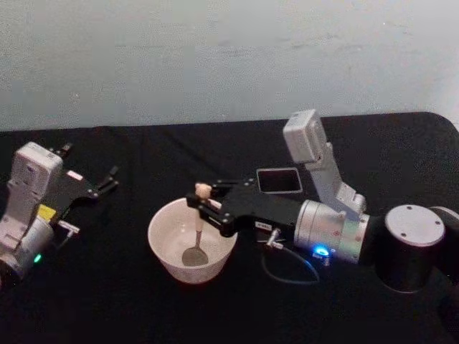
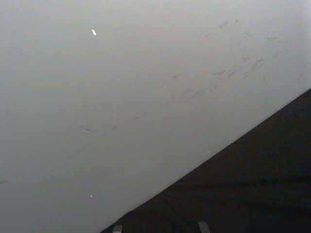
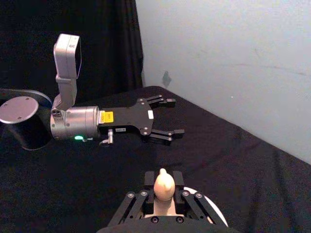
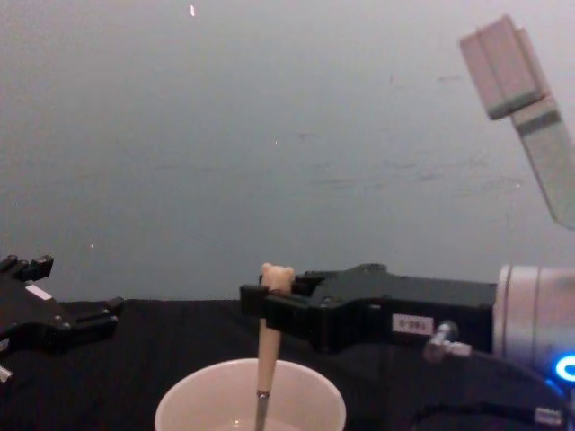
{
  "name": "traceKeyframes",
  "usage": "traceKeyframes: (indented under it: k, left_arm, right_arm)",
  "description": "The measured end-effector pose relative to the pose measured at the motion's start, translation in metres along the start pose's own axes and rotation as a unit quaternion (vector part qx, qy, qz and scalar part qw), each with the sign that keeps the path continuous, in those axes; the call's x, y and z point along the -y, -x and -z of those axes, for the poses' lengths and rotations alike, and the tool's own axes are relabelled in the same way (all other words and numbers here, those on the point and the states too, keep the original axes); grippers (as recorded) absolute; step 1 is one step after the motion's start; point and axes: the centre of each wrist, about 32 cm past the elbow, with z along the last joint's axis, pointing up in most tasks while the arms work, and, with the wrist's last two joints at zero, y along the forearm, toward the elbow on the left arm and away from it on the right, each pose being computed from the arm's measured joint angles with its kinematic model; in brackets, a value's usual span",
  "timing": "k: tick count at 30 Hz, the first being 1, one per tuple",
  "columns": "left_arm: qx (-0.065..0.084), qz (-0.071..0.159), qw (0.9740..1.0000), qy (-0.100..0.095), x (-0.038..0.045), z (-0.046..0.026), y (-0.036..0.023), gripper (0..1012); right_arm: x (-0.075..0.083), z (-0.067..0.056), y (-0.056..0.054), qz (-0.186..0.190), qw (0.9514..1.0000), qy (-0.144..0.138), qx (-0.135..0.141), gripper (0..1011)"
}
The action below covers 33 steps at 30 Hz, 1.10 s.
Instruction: Pick up the stirring spoon with one hand, stir inside the cup, then place it back in its original position.
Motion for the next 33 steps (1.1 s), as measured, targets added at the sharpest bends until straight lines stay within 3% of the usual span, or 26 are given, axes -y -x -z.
traceKeyframes:
  k: [11,21,29,33]
  left_arm:
    - [0.0,0.0,1.0,0.0,0.0,0.0,0.0,1001]
    - [0.0,0.0,1.0,0.0,0.0,0.0,0.0,1001]
    - [0.0,0.0,1.0,0.0,0.0,0.0,0.0,1001]
    - [0.0,0.0,1.0,0.0,0.0,0.0,0.0,1001]
  right_arm:
    - [-0.018,0.004,0.001,0.009,0.9999,0.008,-0.009,223]
    - [-0.03,0.0,-0.008,0.039,0.9992,0.005,-0.009,223]
    - [-0.029,-0.001,-0.018,0.059,0.9982,0.005,-0.004,223]
    - [-0.021,-0.002,-0.023,0.069,0.9976,0.005,-0.001,223]
